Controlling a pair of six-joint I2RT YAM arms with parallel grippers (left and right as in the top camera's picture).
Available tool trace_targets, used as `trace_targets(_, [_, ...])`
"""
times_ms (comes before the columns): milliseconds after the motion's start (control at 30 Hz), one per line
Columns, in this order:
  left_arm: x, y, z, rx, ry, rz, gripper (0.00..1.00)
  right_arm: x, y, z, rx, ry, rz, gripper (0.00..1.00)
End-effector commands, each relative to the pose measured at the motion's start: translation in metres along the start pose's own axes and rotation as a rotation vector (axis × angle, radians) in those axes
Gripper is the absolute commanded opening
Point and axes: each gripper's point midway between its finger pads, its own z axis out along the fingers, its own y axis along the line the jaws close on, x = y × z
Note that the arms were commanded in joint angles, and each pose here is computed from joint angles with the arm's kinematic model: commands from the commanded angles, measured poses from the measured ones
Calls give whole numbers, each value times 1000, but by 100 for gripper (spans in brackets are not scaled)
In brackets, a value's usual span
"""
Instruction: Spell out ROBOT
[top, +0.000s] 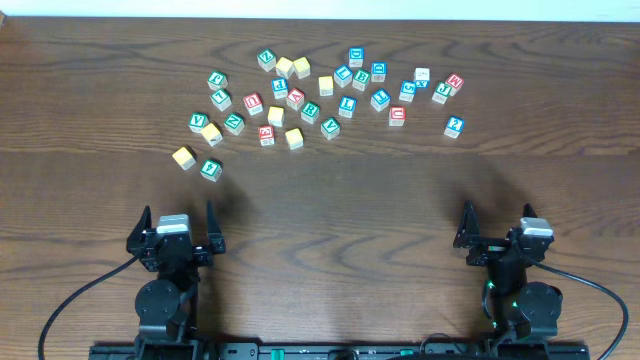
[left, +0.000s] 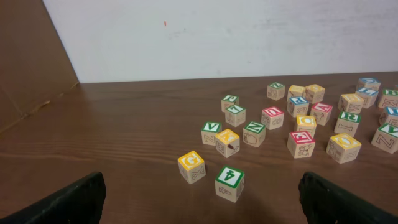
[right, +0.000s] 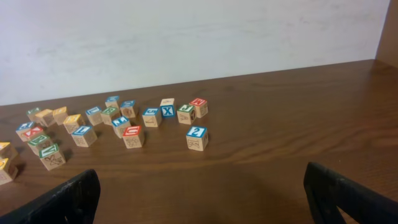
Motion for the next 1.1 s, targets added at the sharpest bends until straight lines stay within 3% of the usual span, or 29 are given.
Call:
trace_targets(0, [18,0,2,-3,38,12,98,1,1,0,-4,1,-10,99])
trace_targets(233, [17,2,3,-14,35,12,98,1,1,0,-4,1,-10,99])
trace_targets(600, [-5,-24,-1,140,-33,-23,98,1,1,0,-4,1,-10,99])
trace_targets(1067, [-54,-37,12,227,66,-46,98,1,1,0,-4,1,-10,99])
